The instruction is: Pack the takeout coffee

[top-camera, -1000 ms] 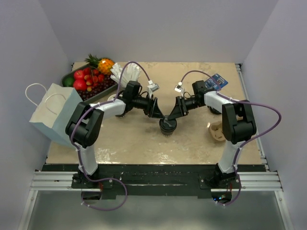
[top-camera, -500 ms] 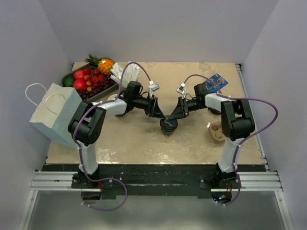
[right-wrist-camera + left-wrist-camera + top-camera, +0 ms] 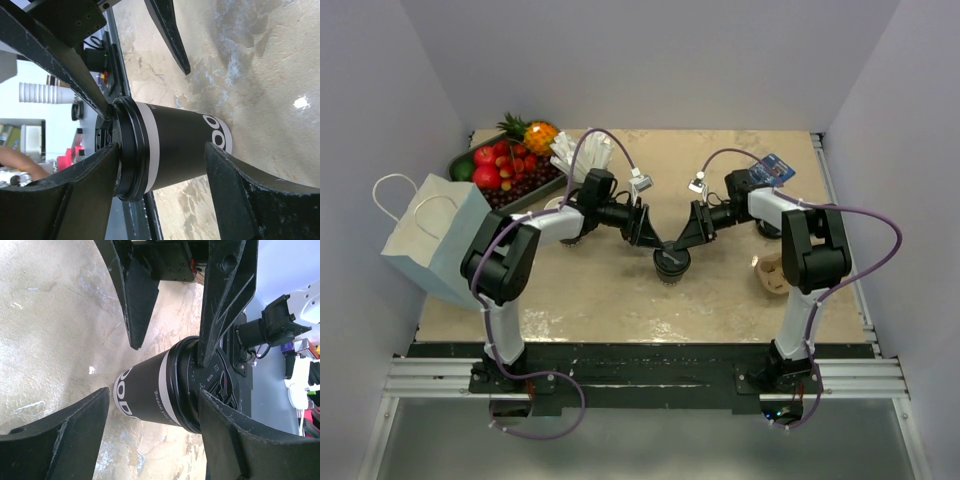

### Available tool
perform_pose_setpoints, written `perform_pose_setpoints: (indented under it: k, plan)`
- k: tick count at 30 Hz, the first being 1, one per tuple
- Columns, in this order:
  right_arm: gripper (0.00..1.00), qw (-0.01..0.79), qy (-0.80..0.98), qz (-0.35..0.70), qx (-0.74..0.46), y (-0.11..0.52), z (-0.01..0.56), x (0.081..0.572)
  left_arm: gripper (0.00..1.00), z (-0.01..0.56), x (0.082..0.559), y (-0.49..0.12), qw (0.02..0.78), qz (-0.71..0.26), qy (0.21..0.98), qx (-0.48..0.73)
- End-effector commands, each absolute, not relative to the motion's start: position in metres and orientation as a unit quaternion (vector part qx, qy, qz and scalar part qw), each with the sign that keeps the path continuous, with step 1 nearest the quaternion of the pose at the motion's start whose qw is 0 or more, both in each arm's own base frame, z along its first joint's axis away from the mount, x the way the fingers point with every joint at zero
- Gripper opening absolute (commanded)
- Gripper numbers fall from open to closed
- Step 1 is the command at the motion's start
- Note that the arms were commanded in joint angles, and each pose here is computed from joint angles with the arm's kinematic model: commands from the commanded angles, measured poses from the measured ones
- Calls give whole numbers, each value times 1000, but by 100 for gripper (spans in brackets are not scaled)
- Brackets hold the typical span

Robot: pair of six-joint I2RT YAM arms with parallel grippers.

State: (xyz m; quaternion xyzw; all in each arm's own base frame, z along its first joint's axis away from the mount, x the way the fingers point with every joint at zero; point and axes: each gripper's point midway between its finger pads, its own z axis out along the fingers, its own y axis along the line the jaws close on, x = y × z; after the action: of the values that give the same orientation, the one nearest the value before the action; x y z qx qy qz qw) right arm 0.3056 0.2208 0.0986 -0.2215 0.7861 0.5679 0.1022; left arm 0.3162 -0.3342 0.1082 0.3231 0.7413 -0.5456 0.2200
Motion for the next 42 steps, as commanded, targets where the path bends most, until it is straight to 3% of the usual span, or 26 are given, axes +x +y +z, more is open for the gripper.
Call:
perform_pose_setpoints:
  k: [1, 28, 42]
  plan:
    - [72, 131, 785, 548, -259, 214, 114, 309, 76, 132, 317, -333, 253, -545, 715, 358]
    - [80, 107, 757, 580, -281, 208, 130, 280, 78, 129, 286, -336, 206, -559, 705, 385]
    - [66, 97, 791, 546, -260, 199, 100, 284, 76, 124, 284, -339, 193, -566, 709, 374]
